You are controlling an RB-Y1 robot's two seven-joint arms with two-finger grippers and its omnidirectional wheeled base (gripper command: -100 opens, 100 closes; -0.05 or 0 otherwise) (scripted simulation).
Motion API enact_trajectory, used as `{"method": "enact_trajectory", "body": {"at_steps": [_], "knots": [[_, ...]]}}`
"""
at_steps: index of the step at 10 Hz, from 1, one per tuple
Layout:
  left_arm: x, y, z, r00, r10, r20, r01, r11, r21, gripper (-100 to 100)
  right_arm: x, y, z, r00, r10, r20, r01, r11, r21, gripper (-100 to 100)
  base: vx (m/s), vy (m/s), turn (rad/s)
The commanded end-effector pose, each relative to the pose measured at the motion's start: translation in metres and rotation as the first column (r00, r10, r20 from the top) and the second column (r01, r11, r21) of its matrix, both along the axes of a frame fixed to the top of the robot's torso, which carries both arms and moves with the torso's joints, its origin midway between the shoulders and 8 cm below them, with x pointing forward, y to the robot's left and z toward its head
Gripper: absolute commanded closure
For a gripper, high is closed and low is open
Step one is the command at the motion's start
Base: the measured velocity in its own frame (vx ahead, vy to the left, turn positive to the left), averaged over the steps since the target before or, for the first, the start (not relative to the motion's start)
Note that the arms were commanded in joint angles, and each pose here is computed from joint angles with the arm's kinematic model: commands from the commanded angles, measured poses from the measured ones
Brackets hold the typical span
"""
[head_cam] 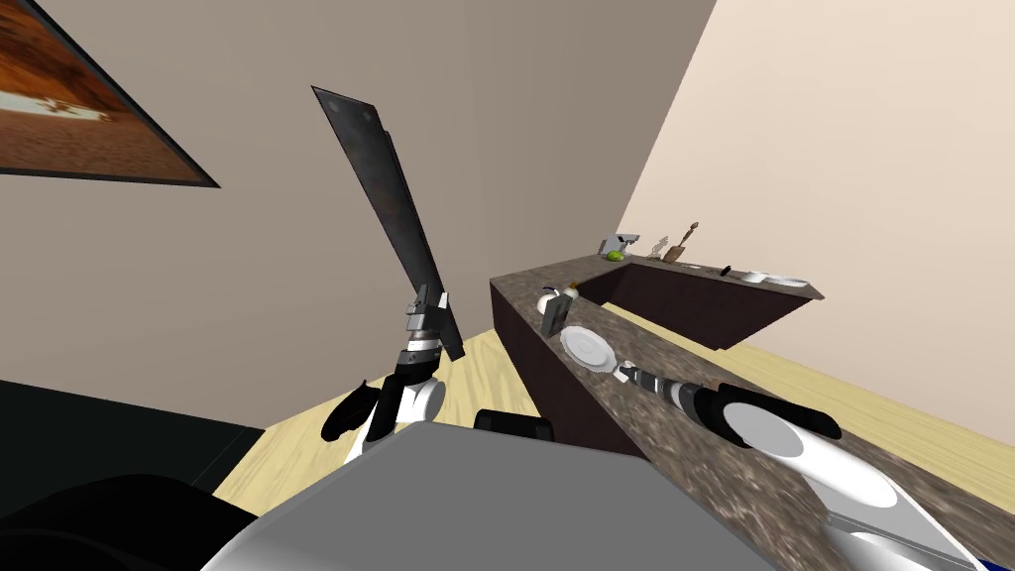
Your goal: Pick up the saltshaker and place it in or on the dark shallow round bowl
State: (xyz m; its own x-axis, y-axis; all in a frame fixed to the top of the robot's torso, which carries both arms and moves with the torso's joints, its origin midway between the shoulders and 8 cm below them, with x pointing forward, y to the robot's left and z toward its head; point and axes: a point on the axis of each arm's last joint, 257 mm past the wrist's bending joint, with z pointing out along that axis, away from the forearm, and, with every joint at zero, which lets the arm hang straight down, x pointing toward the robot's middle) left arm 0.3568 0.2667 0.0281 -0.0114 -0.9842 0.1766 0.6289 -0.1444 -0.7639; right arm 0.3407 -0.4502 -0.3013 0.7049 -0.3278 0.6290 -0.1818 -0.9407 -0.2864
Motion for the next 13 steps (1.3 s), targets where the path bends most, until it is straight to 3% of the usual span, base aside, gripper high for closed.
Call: {"method": "enact_trajectory", "body": {"at_steps": [1,2,6,13], "knots": [[0.000,0.000,0.000,1.000,0.000,0.000,0.000,1.000,0.000,0,0.000,0.000,0.000,1.000,0.000,0.000,0.000,1.000,0.000,0,0.000,0.000,0.000],[0.000,0.000,0.000,1.000,0.000,0.000,0.000,1.000,0.000,0,0.001,-0.008,0.003,1.000,-0.016,-0.014,0.017,0.999,0.030,100,-0.137,0.018,0.151],[0.000,0.000,0.000,1.000,0.000,0.000,0.000,1.000,0.000,0,0.005,-0.042,0.019,0.996,-0.081,-0.039,0.084,0.993,0.084,100,-0.218,-0.028,0.145],[0.000,0.000,0.000,1.000,0.000,0.000,0.000,1.000,0.000,0,0.008,-0.095,0.060,0.982,-0.179,-0.059,0.186,0.970,0.155,100,-0.155,-0.059,0.130]]}}
